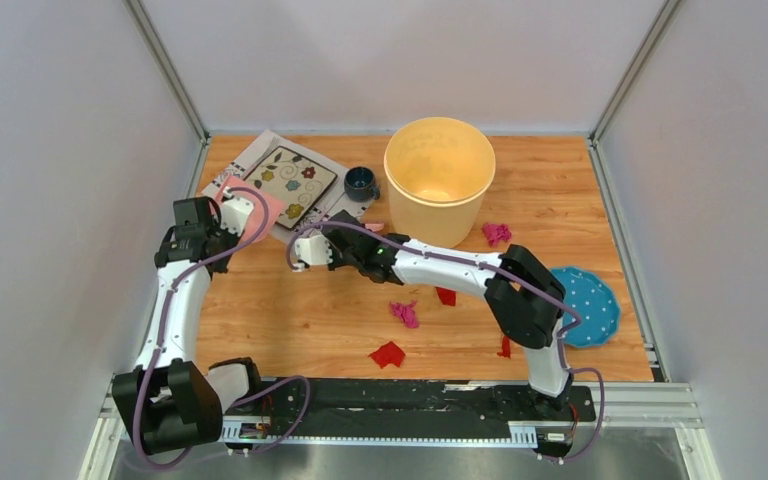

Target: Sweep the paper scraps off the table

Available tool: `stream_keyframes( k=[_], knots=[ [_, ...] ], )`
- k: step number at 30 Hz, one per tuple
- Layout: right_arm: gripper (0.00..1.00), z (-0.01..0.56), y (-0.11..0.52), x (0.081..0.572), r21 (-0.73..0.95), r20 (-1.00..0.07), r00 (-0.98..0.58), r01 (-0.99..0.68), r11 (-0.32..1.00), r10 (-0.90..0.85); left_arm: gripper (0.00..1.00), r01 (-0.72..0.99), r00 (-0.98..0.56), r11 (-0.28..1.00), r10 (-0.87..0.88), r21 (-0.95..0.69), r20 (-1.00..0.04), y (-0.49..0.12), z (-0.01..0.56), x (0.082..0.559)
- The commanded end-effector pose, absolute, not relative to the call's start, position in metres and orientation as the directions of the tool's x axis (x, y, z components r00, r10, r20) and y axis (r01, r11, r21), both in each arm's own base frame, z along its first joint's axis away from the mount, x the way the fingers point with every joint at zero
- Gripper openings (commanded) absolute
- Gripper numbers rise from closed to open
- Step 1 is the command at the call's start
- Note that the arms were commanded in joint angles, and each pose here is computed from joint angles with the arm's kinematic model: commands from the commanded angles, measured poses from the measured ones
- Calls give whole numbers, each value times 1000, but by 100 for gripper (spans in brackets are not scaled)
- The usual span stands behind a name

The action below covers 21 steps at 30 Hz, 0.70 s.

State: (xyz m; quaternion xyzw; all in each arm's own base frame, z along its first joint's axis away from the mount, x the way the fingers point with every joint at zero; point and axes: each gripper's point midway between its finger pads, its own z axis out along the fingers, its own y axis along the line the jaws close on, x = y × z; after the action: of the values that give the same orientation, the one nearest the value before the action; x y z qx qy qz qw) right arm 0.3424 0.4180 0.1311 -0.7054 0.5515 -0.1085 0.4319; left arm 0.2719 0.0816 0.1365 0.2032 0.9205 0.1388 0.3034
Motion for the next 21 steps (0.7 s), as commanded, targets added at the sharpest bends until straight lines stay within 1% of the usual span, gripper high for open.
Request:
stream_keyframes(
  k=[1,4,5,6,7,8,10,11,14,15,16,17,18,19,20,21],
  knots=[
    [0,133,408,299,-675,-341,424,-732,-96,-839,0,297,-689,886,457,357,-563,73,148,280],
    [0,138,396,262,-647,-353,433,-753,-118,-829,0,383,-680,889,455,250,-575,50,136,272],
    [0,125,383,247,-612,-339,412,-779,-134,-846,0,425,-667,884,452,196,-592,37,134,270],
    [0,138,381,230,-618,-356,429,-774,-136,-830,0,456,-669,874,460,166,-583,31,129,264],
    [0,139,377,220,-611,-356,429,-779,-141,-830,0,473,-672,870,461,143,-579,27,126,260],
    [0,130,366,206,-588,-335,422,-792,-163,-842,0,491,-667,861,468,131,-579,22,124,258],
    [0,149,361,186,-615,-345,434,-774,-149,-832,0,523,-667,843,498,128,-554,19,118,251],
    [0,154,357,181,-611,-364,406,-784,-115,-838,0,545,-660,828,519,129,-543,15,116,248],
    [0,201,355,182,-648,-471,321,-758,75,-821,0,614,-638,780,579,119,-507,1,106,237],
    [0,233,347,197,-659,-554,210,-703,269,-806,0,639,-629,762,599,111,-495,-3,102,233],
    [0,247,341,204,-646,-606,140,-661,381,-783,0,657,-627,747,614,98,-479,-6,96,228],
    [0,255,328,208,-641,-617,78,-627,443,-783,0,685,-611,723,641,96,-465,-12,92,224],
    [0,271,319,211,-578,-696,-22,-576,578,-718,0,707,-601,701,664,93,-445,-14,86,219],
    [0,275,312,210,-548,-716,-68,-561,620,-695,0,721,-595,686,684,95,-423,-13,83,215],
    [0,269,295,207,-546,-688,-127,-559,624,-715,0,738,-589,669,702,89,-400,-13,80,210],
    [0,268,287,206,-504,-707,-187,-544,671,-682,0,779,-548,620,746,93,-378,-16,78,206]
  ],
)
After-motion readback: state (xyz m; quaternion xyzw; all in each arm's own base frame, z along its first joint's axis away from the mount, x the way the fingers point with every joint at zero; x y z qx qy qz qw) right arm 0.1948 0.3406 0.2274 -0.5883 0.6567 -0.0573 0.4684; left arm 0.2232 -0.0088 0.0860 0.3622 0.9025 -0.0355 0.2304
